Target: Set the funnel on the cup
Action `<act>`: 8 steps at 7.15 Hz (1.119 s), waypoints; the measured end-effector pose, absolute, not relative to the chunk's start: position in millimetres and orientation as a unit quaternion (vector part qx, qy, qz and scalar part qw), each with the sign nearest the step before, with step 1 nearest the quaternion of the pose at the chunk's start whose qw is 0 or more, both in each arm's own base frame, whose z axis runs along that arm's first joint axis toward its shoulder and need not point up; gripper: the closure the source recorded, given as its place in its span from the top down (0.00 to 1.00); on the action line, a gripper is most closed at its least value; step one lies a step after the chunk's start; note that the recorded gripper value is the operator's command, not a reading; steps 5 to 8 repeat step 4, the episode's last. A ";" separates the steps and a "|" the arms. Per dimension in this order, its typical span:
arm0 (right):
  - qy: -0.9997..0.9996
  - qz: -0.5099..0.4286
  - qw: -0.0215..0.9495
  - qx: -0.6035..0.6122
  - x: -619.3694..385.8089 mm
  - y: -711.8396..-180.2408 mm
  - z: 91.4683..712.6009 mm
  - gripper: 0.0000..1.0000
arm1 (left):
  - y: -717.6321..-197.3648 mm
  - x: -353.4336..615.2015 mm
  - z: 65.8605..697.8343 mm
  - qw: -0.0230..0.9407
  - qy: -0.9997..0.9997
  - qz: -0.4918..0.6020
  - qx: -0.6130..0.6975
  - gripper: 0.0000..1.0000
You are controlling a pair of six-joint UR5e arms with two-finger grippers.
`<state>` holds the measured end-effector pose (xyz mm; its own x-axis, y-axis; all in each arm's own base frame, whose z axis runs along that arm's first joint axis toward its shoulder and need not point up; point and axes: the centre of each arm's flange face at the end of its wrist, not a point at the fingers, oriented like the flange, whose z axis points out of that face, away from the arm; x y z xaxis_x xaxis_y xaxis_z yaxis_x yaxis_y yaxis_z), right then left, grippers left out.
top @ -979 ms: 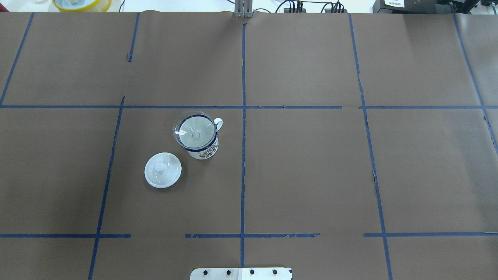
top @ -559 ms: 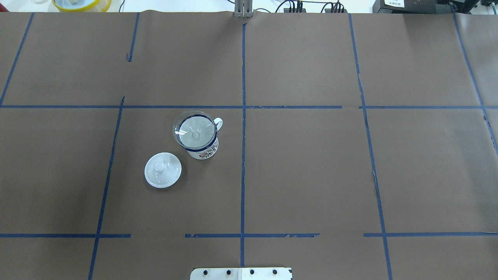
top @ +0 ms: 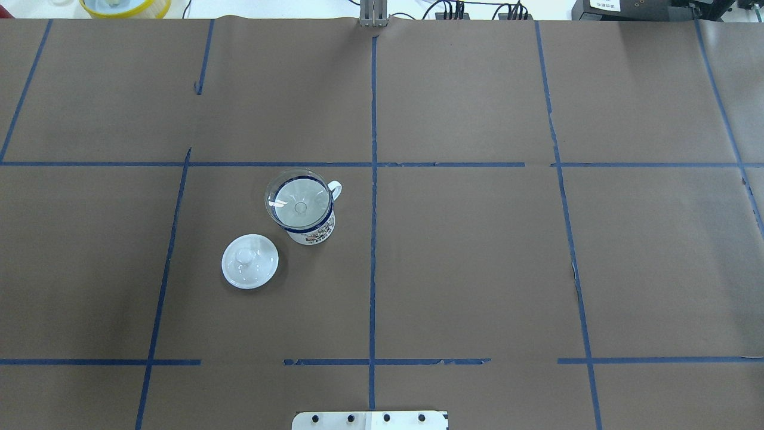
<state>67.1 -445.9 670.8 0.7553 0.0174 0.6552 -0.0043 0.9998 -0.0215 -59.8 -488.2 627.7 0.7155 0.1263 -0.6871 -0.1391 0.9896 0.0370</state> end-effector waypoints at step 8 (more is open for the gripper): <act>-0.350 0.006 0.937 -0.009 67.2 -445.9 670.8 1.00 | -486.6 -61.6 630.3 0.928 0.366 0.072 -0.010 1.00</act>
